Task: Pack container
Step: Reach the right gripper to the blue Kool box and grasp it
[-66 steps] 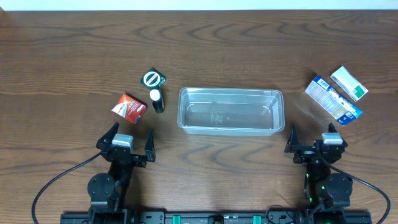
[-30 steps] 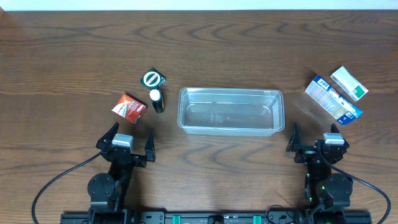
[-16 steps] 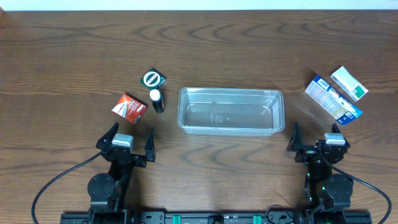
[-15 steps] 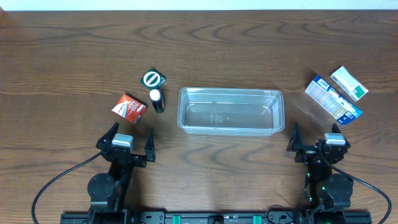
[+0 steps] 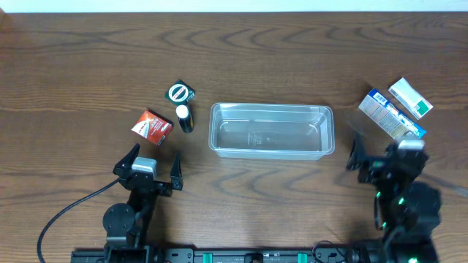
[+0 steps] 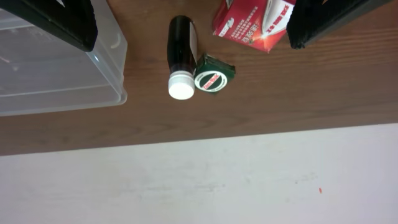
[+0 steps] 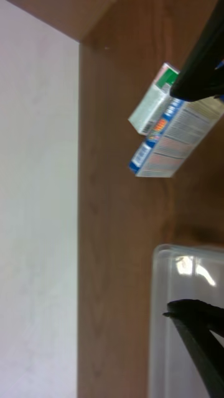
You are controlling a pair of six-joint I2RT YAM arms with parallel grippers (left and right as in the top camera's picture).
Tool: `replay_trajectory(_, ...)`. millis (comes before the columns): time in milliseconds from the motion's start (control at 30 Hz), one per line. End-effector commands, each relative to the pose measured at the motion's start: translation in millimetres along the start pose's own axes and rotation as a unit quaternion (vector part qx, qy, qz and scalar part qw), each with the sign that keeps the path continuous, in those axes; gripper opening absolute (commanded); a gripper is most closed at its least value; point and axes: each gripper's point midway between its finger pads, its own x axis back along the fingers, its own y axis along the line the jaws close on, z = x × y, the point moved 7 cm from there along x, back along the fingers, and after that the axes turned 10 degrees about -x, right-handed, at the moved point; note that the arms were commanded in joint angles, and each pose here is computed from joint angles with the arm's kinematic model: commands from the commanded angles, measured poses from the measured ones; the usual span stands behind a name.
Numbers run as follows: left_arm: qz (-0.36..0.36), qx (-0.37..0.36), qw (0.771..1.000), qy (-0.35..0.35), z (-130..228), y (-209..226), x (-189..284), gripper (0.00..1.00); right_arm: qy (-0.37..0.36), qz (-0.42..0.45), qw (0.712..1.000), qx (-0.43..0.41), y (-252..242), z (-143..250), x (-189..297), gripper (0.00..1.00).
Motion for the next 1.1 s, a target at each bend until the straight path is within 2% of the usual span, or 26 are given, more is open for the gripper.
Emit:
replay_trajectory(0,0.005,-0.002,1.000,0.021,12,-2,-1,0.98,0.041,-0.001,0.999,-0.031,10,-38,-10,0.99)
replay_trajectory(233,0.005,-0.002,1.000,0.021,12,-2,-1,0.98,0.190,0.002,0.982,-0.023,31,-94,-40,0.99)
replay_trajectory(433,0.005,-0.002,1.000,0.021,12,-2,-1,0.98,0.237,-0.002,0.971,0.025,40,-122,-60,0.99)
replay_trajectory(767,0.005,-0.002,1.000,0.021,12,-2,-1,0.98,0.259,0.106,0.959,0.035,-11,-115,-93,0.99)
replay_trajectory(1067,0.005,-0.002,1.000,0.021,12,-2,-1,0.98,0.337,0.113,0.929,0.105,-44,-86,-124,0.99)
